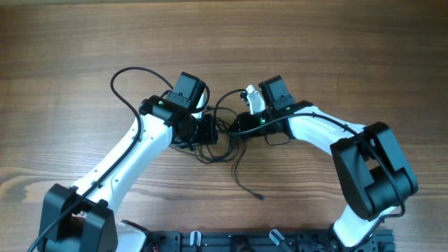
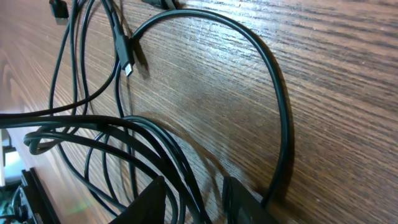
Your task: Untangle cables
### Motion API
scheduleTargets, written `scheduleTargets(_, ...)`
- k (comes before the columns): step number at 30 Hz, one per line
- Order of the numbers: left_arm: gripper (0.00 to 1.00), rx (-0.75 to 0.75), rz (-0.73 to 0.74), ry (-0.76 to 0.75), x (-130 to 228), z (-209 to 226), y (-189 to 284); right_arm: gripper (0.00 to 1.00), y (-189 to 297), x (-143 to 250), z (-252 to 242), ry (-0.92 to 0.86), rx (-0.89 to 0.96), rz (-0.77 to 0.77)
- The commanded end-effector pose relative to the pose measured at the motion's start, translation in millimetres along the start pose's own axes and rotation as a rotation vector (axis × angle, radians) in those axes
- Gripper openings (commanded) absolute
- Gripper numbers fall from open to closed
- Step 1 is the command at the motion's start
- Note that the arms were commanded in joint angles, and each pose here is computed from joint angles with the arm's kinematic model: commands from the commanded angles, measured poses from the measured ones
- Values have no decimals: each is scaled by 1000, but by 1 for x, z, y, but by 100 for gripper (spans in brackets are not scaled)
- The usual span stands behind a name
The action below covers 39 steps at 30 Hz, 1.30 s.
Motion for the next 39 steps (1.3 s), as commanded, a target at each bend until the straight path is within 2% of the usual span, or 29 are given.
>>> scheduleTargets(1, 52, -8, -13, 0, 2, 1, 3, 31, -9, 5, -8, -18, 14, 23)
scheduleTargets(6, 52, -8, -13, 0, 2, 1, 3, 24, -12, 6, -9, -23, 4, 33)
scheduleTargets(12, 52, -9, -14, 0, 2, 1, 3, 5, -12, 7, -8, -22, -4, 36)
scheduleTargets(16, 52, -9, -14, 0, 2, 1, 3, 4, -11, 7, -7, -18, -11, 38)
scheduleTargets(19, 55, -8, -13, 0, 2, 1, 3, 4, 0, 2, 5, 54, -37, 32)
scheduleTargets(27, 58, 24, -14, -5, 1, -3, 2, 4, 73, -20, 62, 159, -35, -98)
scheduleTargets(32, 54, 90, -29, -16, -4, -12, 3, 4, 125, -21, 103, 211, -111, -244)
scheduleTargets(39, 43, 217, -72, -49, -14, -30, 6, 5, 141, -16, 113, 182, -133, -271)
Point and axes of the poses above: each gripper's point midway between its finger pads, its own y axis back along the fingers, its own z axis along the line the jaws close on, x = y × z, the point moved 5 cm from there along y, back along the fingers, and after that the axes turned 10 degrees about -y, right-handed, at the moved point
